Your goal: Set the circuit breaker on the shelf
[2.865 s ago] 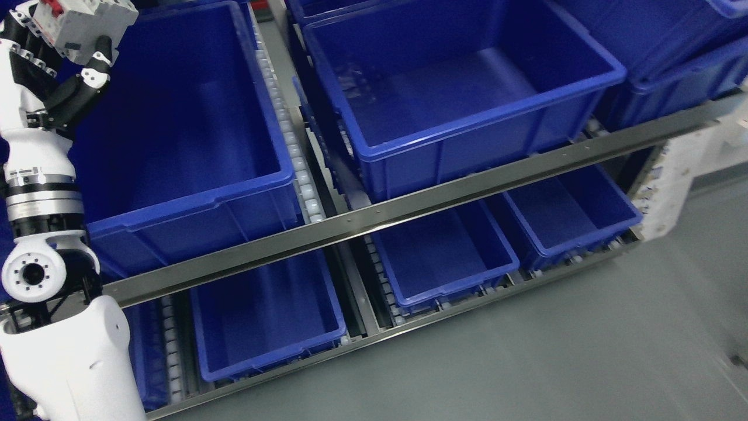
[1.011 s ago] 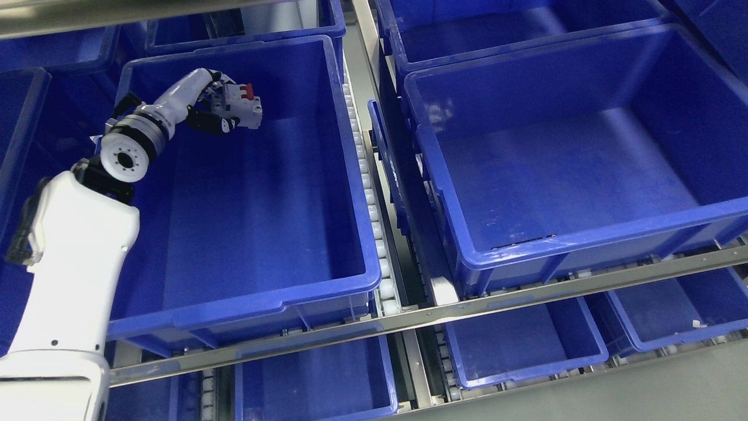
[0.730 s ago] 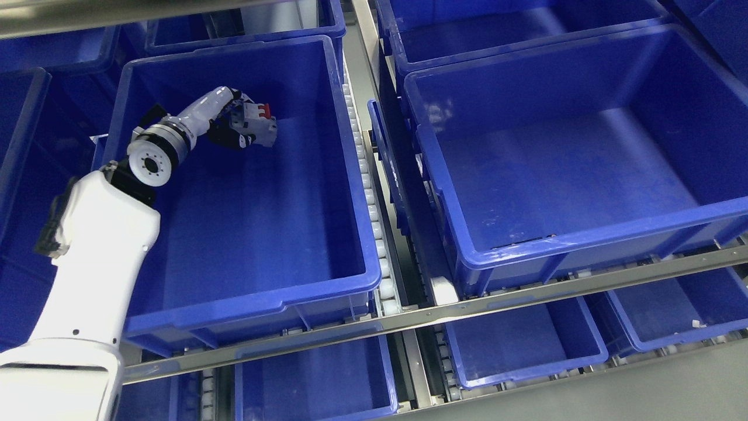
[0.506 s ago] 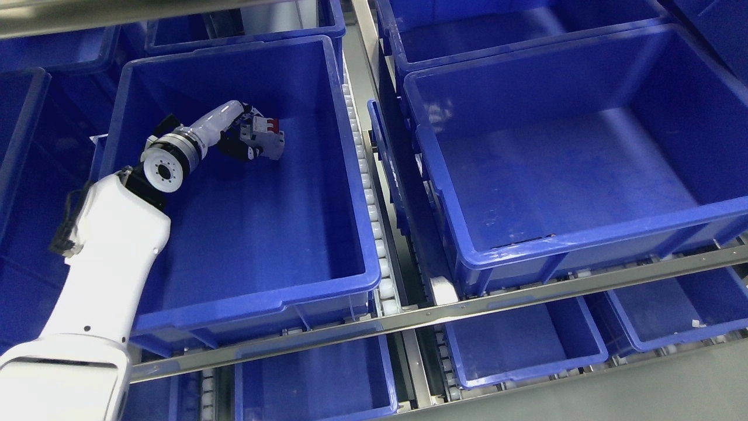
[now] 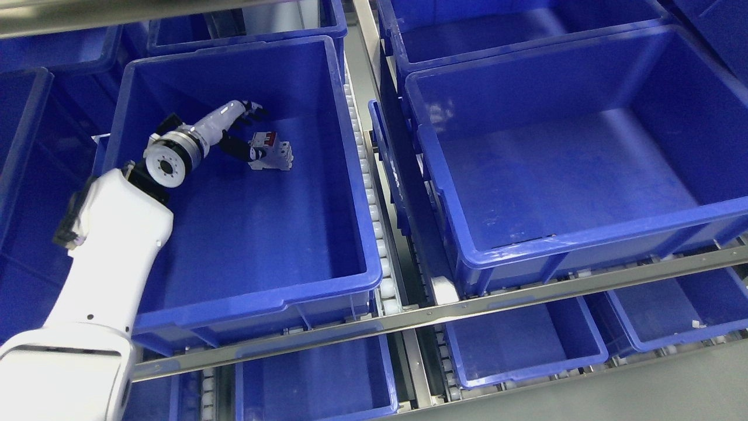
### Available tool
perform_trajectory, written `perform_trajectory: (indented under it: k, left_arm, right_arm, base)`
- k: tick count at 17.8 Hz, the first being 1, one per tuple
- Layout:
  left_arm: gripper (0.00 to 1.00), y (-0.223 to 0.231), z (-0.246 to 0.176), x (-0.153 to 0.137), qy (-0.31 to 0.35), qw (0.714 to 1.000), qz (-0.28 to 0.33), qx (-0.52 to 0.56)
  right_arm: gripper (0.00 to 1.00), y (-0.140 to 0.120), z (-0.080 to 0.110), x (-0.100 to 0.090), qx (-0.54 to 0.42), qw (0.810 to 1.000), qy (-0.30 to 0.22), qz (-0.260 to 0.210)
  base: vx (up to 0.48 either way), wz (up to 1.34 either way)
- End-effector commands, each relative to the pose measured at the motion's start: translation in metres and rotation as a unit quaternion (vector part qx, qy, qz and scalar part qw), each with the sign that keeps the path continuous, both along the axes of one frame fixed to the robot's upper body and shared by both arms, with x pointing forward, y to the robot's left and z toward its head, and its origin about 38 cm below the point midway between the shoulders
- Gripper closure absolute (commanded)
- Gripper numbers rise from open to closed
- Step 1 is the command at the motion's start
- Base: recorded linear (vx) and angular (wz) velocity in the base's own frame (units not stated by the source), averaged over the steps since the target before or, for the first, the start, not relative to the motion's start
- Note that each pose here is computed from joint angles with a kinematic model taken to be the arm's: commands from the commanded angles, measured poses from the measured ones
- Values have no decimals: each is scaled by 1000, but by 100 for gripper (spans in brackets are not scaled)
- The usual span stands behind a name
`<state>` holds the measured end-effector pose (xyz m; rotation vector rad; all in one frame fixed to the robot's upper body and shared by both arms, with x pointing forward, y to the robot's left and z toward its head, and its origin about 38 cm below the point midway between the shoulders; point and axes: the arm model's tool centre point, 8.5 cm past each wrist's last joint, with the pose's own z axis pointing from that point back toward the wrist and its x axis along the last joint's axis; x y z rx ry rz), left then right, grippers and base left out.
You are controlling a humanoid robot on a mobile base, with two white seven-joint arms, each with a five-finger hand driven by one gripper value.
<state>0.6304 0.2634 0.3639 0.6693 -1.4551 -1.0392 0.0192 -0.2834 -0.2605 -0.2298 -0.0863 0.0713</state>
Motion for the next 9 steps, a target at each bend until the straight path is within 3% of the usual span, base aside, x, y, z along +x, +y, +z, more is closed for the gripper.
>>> perform_trajectory:
  k: [1,2,5,7,9]
  left_arm:
    - [8,54,106,-22,-149,969,41,-192]
    - [8,63,120,-28,-178,953,49,-240]
    - [4,70,133,-43,-262,859,67,-435]
    - [1,98,140,-65,-329,813,114,-466]
    - [0,103,140,-88,-368,794,119,-469]
  right_arm:
    - [0,-10,1,-1,-8,1000,7,10]
    - [0,-10,1,-1,-9,1000,7,10]
    - [0,-10,1,-1,-9,1000,7,10]
    - [0,-10,1,-1,-9,1000,7,10]
    - [0,-10,1,-1,-8,1000,7,10]
  base:
    - [0,0]
    - [-5,-32]
    - [-31,-2]
    - [-104,36]
    - [-190,54]
